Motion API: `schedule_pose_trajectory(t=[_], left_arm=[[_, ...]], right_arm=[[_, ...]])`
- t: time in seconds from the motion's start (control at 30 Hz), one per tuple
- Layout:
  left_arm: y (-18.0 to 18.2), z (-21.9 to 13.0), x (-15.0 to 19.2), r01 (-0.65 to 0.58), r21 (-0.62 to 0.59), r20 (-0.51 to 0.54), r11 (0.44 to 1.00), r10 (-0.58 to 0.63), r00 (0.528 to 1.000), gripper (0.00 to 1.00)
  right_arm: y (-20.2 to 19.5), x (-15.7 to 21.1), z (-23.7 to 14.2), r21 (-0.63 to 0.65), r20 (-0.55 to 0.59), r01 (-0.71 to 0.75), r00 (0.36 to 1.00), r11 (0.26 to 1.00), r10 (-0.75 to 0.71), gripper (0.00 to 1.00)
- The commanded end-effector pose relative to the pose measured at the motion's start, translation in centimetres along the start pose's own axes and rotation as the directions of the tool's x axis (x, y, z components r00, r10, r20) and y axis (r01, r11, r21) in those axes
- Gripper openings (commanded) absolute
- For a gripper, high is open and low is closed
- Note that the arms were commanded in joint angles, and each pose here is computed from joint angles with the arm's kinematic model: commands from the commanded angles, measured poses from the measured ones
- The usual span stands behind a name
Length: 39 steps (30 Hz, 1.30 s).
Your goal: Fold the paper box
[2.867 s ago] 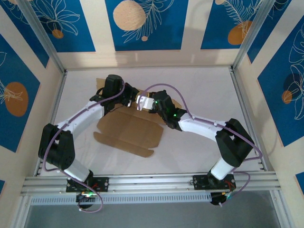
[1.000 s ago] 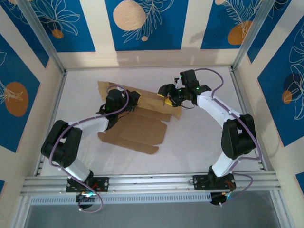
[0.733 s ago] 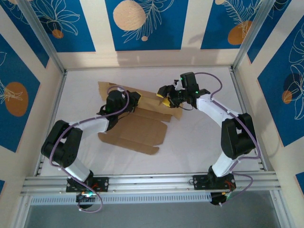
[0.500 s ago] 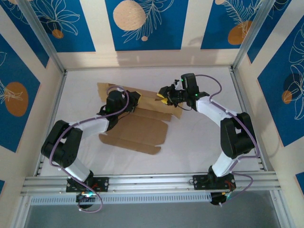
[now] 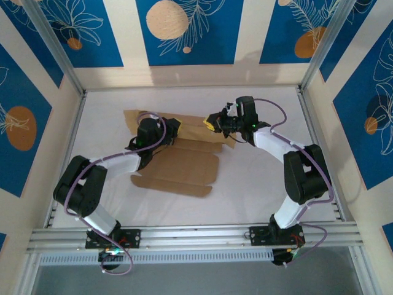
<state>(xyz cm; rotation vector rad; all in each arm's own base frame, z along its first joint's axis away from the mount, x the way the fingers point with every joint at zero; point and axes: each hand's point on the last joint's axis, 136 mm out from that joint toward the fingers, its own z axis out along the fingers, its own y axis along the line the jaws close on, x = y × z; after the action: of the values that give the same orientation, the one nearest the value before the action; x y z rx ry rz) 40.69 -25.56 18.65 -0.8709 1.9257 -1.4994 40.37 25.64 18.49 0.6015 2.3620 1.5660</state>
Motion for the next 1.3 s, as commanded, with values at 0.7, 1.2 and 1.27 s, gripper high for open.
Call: schedule_pose_trajectory(t=[0.7, 1.2, 1.27], left_arm=[[-1.4, -0.7, 0.1, -0.045, 0.001, 0.078, 0.999, 0.045, 0.996, 0.00], [-2.3, -1.8, 1.9, -0.128, 0.071, 0.167, 0.989, 0.114, 0.979, 0.00], [-2.3, -1.9, 2.0, -0.136, 0.079, 0.171, 0.988, 0.121, 0.978, 0.00]], right_arm=[[-7.0, 3.7, -9.6, 0.415, 0.100, 0.351, 0.899, 0.839, -0.425, 0.17], [-13.5, -0.6, -5.0, 0.634, -0.109, 0.349, 0.924, 0.691, -0.367, 0.39], [-14.0, -1.5, -4.7, 0.641, -0.107, 0.339, 0.928, 0.689, -0.357, 0.43]])
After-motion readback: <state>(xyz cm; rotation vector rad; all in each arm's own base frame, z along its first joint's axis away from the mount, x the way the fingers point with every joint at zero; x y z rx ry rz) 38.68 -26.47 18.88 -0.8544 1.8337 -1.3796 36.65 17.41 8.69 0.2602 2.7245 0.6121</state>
